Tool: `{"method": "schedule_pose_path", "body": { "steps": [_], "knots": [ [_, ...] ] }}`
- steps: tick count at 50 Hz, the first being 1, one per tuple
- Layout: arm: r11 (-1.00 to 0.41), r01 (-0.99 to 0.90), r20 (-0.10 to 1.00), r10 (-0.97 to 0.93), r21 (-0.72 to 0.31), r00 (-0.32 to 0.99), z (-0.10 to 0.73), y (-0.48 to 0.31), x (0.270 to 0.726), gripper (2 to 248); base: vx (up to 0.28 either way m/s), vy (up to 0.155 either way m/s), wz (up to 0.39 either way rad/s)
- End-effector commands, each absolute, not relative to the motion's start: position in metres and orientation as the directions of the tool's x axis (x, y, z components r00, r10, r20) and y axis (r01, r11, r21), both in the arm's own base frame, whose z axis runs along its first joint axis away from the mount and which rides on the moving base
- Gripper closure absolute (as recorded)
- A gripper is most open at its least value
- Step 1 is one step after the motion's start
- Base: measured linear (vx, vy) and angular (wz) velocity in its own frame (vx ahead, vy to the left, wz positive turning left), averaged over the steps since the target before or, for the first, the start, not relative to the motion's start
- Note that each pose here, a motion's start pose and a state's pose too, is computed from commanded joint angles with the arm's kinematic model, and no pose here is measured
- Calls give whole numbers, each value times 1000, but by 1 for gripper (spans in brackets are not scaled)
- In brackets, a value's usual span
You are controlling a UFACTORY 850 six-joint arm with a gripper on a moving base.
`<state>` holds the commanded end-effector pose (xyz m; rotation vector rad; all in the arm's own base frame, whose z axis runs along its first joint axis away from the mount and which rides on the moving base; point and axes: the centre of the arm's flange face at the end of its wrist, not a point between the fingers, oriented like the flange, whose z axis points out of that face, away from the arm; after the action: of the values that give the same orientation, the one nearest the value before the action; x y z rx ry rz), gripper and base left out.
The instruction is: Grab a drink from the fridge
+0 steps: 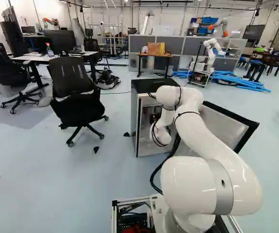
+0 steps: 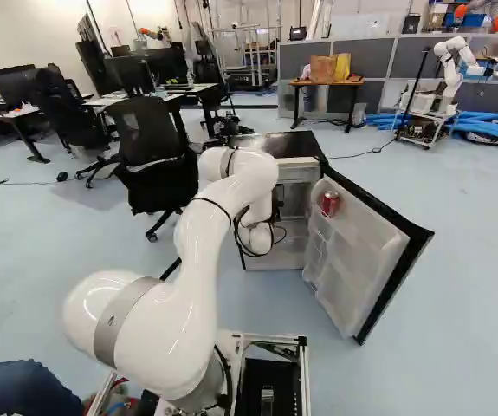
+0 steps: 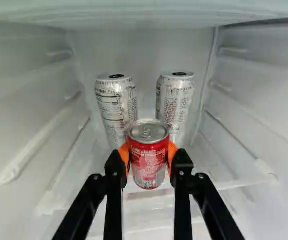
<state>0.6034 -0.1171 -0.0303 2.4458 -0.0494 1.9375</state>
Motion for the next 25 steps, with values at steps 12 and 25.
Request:
{"method": "schedule_pose_path", "body": {
  "steps": [12, 25],
  "knots": [
    [-999, -39, 972, -13, -4, 233, -12, -117, 598, 155, 0, 0, 0],
    [-999, -42, 971, -15, -5, 237, 9, -117, 591, 155, 0, 0, 0]
  ]
}}
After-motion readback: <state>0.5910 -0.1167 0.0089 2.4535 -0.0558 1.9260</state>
